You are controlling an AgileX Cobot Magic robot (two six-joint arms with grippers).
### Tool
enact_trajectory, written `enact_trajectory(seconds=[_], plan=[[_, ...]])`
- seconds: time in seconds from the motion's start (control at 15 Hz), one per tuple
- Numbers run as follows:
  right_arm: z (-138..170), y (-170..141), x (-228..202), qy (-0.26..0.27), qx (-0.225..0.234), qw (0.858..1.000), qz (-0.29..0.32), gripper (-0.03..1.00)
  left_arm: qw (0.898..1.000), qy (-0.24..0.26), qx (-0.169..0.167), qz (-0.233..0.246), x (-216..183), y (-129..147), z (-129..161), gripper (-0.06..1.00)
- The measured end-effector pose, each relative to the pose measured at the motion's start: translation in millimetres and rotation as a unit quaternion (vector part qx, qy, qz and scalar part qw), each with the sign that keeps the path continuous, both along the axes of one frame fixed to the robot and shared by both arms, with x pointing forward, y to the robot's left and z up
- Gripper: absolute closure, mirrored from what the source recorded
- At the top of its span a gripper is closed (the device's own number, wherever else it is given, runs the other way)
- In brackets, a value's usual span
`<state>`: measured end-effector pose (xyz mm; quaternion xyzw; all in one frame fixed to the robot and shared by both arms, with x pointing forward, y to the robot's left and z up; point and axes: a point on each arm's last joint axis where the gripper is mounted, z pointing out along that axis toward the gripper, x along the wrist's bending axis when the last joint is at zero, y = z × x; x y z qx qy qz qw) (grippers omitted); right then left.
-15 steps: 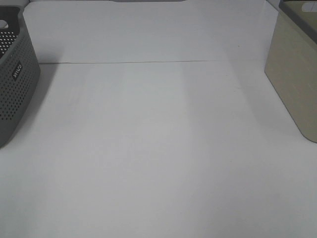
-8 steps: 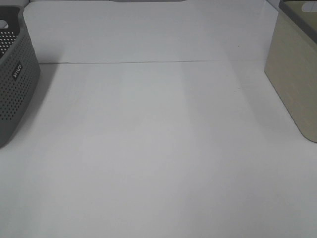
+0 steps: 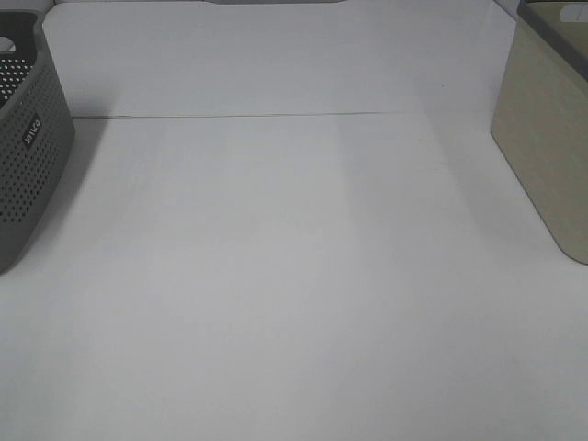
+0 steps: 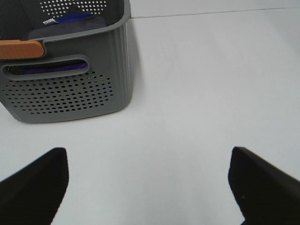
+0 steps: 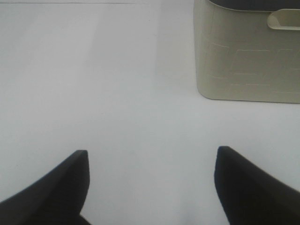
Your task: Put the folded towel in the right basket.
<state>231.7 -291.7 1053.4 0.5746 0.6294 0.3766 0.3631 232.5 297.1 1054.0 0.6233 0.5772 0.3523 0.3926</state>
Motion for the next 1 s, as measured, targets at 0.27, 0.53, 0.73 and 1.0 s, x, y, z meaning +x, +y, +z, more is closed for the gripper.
enact_trajectory(seconds=[0.27, 0.53, 0.73, 1.0], plan=[[0.1, 0.0, 0.0, 0.000, 0.000, 1.000, 0.000, 0.26, 1.000, 0.000, 0.000, 0.000, 0.0, 0.0, 0.0, 0.07], [0.2, 0.0, 0.1, -0.001, 0.000, 1.000, 0.000, 0.26, 1.000, 0.000, 0.000, 0.000, 0.0, 0.0, 0.0, 0.07], [0.2, 0.0, 0.1, -0.001, 0.000, 1.000, 0.000, 0.26, 1.000, 0.000, 0.000, 0.000, 0.0, 0.0, 0.0, 0.07], [0.3, 0.0, 0.2, -0.002, 0.001, 1.000, 0.000, 0.26, 1.000, 0.000, 0.000, 0.000, 0.0, 0.0, 0.0, 0.07]])
